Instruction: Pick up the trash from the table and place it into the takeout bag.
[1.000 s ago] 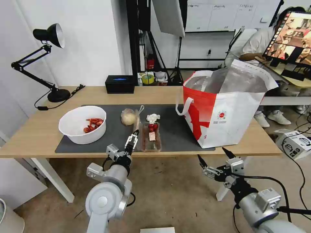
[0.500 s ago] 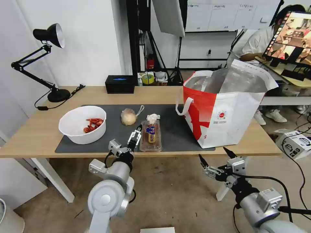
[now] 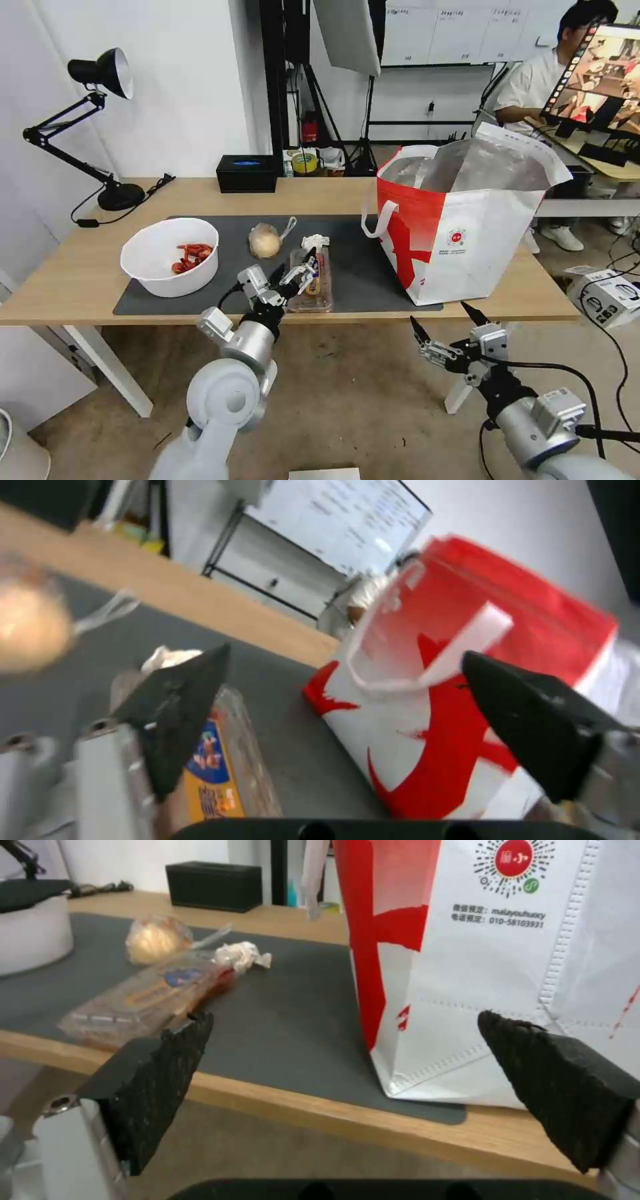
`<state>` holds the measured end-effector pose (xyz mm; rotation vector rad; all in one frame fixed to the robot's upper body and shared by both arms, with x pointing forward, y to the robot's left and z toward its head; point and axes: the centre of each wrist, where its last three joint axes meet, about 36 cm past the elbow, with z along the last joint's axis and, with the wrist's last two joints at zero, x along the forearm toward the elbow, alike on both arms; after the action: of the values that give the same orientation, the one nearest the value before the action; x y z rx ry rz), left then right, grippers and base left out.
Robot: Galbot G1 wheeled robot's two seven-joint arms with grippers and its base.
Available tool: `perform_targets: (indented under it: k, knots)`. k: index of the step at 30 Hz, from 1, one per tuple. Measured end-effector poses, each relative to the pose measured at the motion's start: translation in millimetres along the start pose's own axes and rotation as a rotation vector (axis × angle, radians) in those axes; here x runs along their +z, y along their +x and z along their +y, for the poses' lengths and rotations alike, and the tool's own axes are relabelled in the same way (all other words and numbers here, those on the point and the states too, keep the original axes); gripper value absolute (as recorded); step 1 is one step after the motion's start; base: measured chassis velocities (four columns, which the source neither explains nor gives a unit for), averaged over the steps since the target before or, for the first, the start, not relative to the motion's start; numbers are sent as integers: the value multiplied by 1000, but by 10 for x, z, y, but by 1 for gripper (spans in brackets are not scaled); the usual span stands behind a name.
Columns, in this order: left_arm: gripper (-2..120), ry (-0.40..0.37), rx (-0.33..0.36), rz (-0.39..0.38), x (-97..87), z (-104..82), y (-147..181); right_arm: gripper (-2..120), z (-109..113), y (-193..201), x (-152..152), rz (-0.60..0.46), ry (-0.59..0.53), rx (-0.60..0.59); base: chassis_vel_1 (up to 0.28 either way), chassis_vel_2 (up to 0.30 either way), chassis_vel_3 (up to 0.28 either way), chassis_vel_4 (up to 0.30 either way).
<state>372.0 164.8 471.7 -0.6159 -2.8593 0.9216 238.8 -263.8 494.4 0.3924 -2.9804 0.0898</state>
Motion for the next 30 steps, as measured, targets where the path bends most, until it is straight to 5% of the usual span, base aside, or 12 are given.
perform_targets:
  k: [2, 5, 14, 24, 30]
  knots:
    - [83, -49, 28, 9, -9, 56, -25, 100, 0, -4, -3, -4, -19, -3, 0, 0, 0, 0]
    - [69, -279, 112, 61, -62, 336, -155, 100, -7, -27, -25, -24, -125, -19, 0, 0, 0, 0]
    - [35, -590, 223, 222, -101, 726, -337, 100, -62, -140, -36, -62, -387, -63, 0, 0, 0, 0]
    - [2, -655, 228, 297, -59, 929, -439, 100, -180, -381, -66, -85, -592, -127, 0, 0, 0, 0]
    - [0, -658, 212, 305, -55, 979, -416, 100, -223, -596, -90, -80, -674, -186, 0, 0, 0, 0]
